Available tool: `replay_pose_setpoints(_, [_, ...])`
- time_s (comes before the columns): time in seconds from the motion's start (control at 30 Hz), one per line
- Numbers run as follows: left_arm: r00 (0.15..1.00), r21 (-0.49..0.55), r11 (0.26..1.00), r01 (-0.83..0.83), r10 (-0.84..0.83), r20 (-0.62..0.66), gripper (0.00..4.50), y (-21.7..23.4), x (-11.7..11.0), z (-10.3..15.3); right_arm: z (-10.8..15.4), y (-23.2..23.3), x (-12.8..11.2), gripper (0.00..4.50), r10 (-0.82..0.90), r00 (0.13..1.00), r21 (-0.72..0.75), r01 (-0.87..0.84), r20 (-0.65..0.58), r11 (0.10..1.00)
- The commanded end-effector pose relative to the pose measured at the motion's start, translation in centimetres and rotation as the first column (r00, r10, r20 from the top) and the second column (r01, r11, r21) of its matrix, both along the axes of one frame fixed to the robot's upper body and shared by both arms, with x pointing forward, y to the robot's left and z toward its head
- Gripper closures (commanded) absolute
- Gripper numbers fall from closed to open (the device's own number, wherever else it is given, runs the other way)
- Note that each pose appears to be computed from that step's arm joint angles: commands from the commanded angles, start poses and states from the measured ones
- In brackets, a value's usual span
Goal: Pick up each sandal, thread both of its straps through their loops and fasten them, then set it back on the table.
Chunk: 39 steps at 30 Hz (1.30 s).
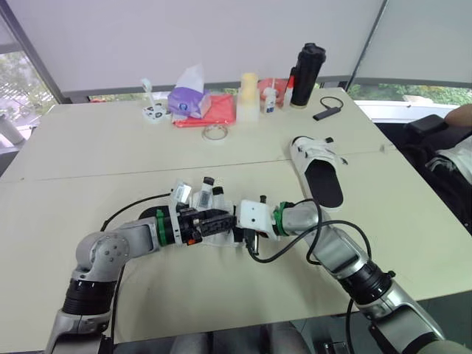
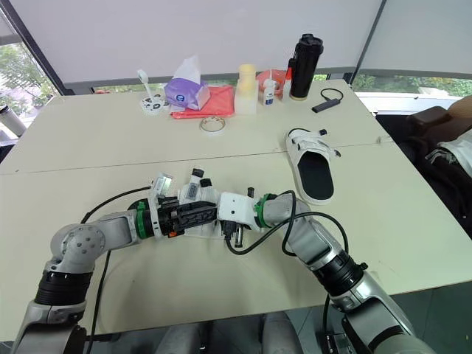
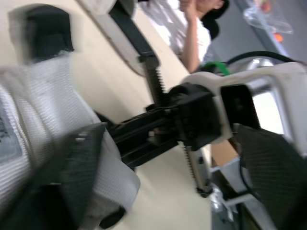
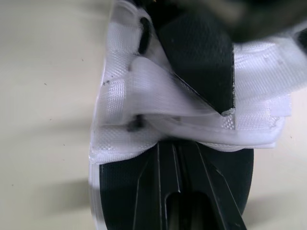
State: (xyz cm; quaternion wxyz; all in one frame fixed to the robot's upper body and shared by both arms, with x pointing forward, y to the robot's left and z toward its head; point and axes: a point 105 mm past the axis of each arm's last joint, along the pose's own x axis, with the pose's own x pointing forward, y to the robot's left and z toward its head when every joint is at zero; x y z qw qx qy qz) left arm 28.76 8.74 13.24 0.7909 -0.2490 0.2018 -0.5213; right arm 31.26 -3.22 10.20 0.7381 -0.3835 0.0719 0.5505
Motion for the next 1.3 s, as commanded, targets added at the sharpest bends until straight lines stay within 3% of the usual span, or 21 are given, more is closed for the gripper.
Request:
replay_pose_setpoints(0.03, [1.000, 0.017, 1.000, -0.014, 0.013, 0.016, 0.03, -0.5, 0.2, -0.2, -1.7, -0.5, 0.0, 4.50, -0.030, 0.998, -0.043, 0.028, -0.049, 0.999])
replay_pose_setpoints(0.27, [0.998, -0.023, 0.998, -0.052, 0.052, 0.026, 0.03, -0.7, 1.2, 0.7, -1.7, -0.5, -0.1, 4.50, -0.030, 0.998, -0.041, 0.028, -0.050, 0.999])
replay_pose_setpoints(0.57, [0.991, -0.221, 0.970, 0.098, -0.076, 0.107, 0.03, -1.6, 0.2, 7.2, -1.7, -0.5, -0.1, 4.50, -0.029, 0.998, -0.041, 0.027, -0.050, 0.999])
replay_pose_setpoints(1.0, [0.985, -0.269, 0.957, 0.113, -0.072, 0.158, 0.03, -1.7, -0.1, 10.8, -1.8, -0.4, -0.1, 4.50, -0.028, 0.998, -0.038, 0.026, -0.047, 0.999])
replay_pose_setpoints(1.13, [0.975, -0.226, 0.970, 0.095, -0.045, 0.218, 0.03, -0.6, 0.4, 11.7, -1.8, -0.3, 0.0, 4.50, -0.029, 0.998, -0.037, 0.027, -0.047, 0.999])
replay_pose_setpoints(1.23, [0.962, -0.112, 0.992, 0.055, -0.023, 0.273, 0.03, 1.0, 1.5, 11.4, -1.8, -0.3, 0.0, 4.50, -0.028, 0.998, -0.036, 0.026, -0.047, 0.999])
replay_pose_setpoints(1.3, [0.939, 0.030, 0.999, 0.020, -0.029, 0.341, 0.03, 1.9, 2.1, 10.0, -1.8, -0.2, 0.0, 4.50, -0.026, 0.999, -0.036, 0.025, -0.046, 0.999])
